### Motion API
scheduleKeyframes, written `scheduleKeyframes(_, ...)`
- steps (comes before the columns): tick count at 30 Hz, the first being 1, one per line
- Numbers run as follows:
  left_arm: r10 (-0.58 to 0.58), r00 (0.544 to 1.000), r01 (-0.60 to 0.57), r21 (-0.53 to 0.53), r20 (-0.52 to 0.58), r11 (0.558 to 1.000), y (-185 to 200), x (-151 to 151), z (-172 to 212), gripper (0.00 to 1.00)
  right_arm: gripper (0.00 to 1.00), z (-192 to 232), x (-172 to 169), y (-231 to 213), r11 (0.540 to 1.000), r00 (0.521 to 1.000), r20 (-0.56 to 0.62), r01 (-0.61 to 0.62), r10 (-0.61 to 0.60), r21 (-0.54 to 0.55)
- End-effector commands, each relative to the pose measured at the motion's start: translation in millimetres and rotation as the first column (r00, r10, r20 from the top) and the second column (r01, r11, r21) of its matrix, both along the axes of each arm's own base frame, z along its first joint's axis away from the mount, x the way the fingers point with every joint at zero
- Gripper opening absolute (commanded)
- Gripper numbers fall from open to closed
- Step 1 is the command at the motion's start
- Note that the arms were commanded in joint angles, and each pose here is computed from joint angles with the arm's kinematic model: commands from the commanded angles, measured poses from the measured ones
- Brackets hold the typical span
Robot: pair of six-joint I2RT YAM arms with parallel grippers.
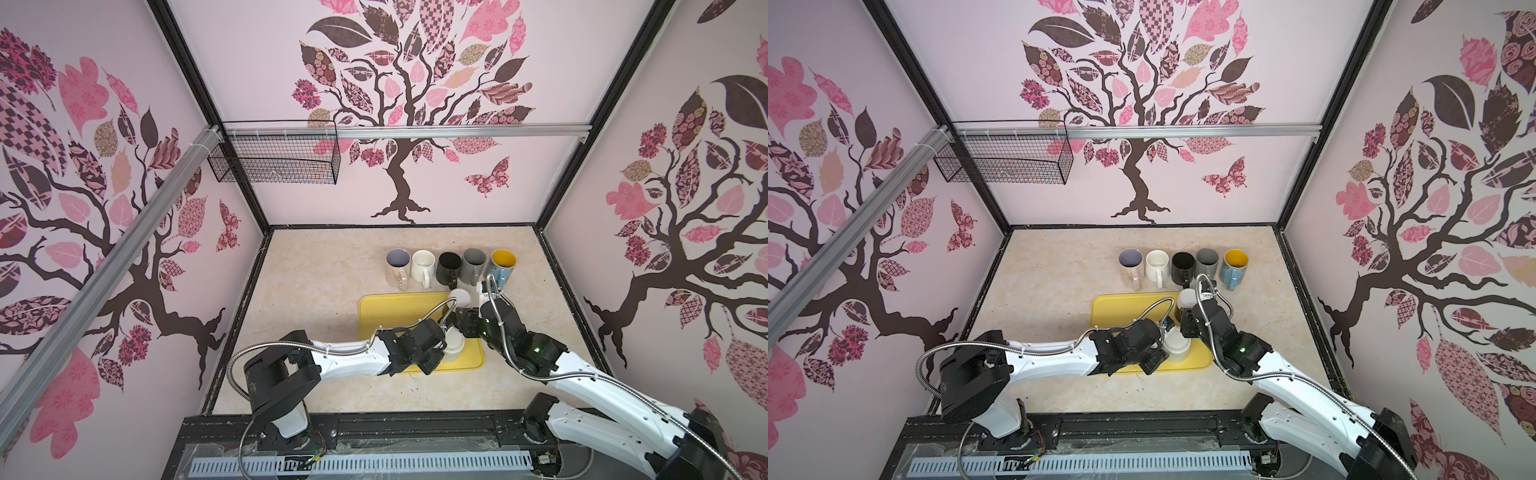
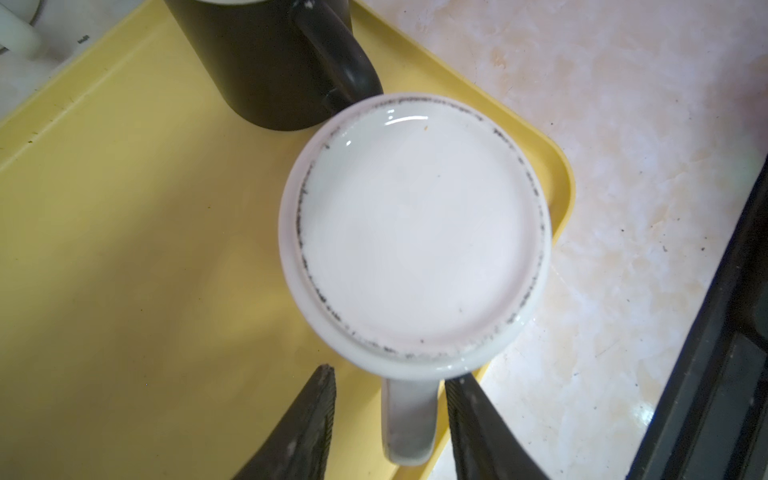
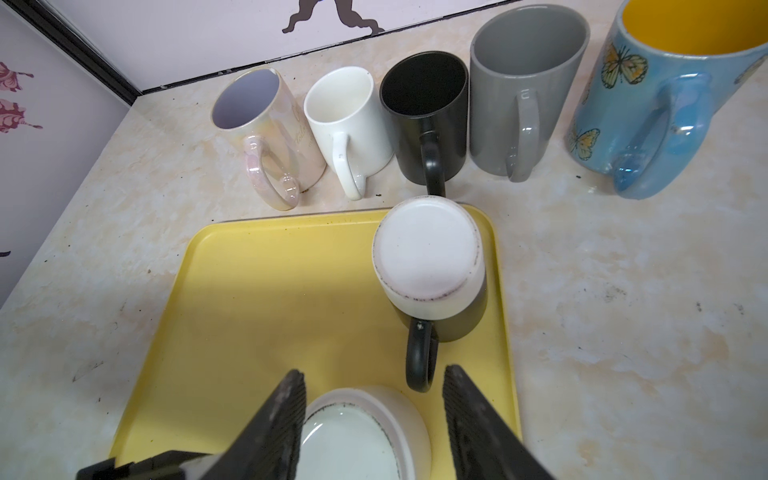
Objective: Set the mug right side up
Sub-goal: 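Lower the left gripper onto the upside-down white mug while the right gripper hovers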
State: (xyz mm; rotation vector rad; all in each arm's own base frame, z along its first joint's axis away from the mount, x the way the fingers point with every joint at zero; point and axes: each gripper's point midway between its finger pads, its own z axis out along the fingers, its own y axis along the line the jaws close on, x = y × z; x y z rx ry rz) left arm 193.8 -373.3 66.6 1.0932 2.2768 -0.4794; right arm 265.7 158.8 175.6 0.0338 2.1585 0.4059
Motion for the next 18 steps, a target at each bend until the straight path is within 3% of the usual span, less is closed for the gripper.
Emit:
scheduleKeyframes(1,-0.022,0.999,0.023,-0.019,0.032,1.000,-12.2,8.1,14.9,0.47,0.57,4.1,0.3,-3.6,1.000,1.000,0.020,0.003,-0.003,-0.004)
scheduleKeyframes(12,-0.046,0.999,0.046,-0.051,-0.002,0.998,-19.2,8.3,15.0,0.44,0.57,1.9,-0.6,-3.6,1.000,1.000,0.023,-0.005,0.005,-0.002)
scheduleKeyframes(18,-0.044,0.999,0.043,-0.056,-0.020,0.998,-22.3,7.3,10.1,0.37,0.57,1.6,-2.1,-3.2,1.000,1.000,0.030,-0.010,0.009,0.014)
